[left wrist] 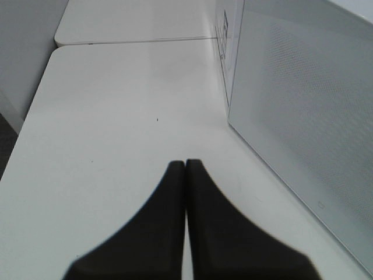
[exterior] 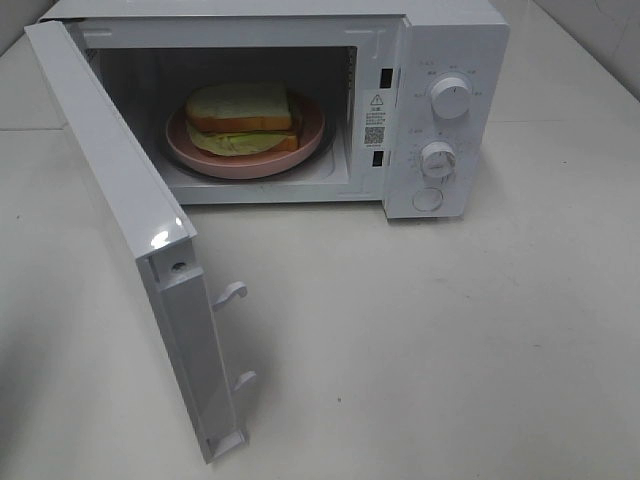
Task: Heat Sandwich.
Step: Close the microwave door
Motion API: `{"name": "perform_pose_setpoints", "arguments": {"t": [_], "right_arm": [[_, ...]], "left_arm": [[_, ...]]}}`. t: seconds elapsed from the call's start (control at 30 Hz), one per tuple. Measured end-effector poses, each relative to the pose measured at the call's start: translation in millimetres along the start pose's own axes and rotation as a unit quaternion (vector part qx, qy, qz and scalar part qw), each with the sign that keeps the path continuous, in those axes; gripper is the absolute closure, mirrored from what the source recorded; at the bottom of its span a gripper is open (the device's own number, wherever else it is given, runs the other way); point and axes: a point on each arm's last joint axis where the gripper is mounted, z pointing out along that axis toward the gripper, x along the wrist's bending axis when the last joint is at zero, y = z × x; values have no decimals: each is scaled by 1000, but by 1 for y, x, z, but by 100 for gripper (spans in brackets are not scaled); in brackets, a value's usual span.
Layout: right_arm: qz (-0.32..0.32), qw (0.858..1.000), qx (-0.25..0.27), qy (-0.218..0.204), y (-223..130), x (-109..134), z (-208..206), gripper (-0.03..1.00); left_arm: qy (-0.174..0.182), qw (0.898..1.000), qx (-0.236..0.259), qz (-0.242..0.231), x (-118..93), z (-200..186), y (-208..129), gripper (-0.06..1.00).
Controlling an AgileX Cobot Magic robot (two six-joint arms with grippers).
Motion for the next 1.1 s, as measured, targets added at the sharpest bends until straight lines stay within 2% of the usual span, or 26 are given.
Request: {"name": "perform_pose_setpoints", "arguments": {"t": [0.4,0.57,0.83,1.0,1.1], "right_arm": [[0,1000,0,0,0,0,0,20],[0,1000,0,0,0,0,0,20],[0,1000,0,0,0,0,0,20],[0,1000,0,0,0,0,0,20],[0,1000,0,0,0,0,0,20]], "left_arm": [[5,997,-83,1,0,39,-24,94],[5,995,-101,4,-1,54,-28,94],[2,994,-108,15,-2,71,-29,94],[-14,993,-107,46,-5,82,-32,94],[-24,993,-109,43,-7,87,-34,94]]}}
